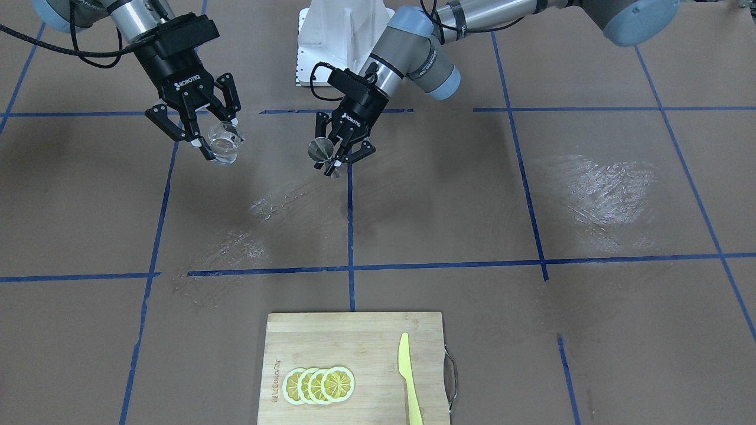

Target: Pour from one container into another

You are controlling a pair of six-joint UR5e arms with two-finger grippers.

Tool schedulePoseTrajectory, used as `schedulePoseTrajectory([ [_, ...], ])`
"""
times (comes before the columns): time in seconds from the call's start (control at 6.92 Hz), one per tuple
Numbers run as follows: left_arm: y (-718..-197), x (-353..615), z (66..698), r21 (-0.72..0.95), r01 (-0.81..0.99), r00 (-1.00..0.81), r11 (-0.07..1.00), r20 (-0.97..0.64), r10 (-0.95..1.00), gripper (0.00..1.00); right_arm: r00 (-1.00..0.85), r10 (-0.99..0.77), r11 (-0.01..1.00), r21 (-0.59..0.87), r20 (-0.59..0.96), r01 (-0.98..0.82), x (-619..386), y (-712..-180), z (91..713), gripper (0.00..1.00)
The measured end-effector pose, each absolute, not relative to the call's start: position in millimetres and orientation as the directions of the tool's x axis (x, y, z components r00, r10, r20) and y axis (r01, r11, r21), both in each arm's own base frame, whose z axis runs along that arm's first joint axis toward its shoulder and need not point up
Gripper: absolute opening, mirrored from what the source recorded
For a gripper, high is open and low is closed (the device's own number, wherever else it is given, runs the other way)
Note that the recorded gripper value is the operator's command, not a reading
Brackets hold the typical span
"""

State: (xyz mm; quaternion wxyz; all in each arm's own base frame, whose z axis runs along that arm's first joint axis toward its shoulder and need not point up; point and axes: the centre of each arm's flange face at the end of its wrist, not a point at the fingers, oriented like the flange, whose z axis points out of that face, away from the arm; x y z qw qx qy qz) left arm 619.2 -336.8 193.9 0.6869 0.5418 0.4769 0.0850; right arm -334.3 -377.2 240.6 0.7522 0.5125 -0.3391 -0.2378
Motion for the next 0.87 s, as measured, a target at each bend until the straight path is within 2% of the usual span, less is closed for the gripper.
schedulePoseTrajectory([
  [0.87, -348, 622, 176, 0.821, 0.421, 0.536, 0.385, -0.567, 0.625, 0.0, 0.635, -0.745, 0.359, 0.926, 0.206, 0.121, -382, -360, 202, 0.0],
])
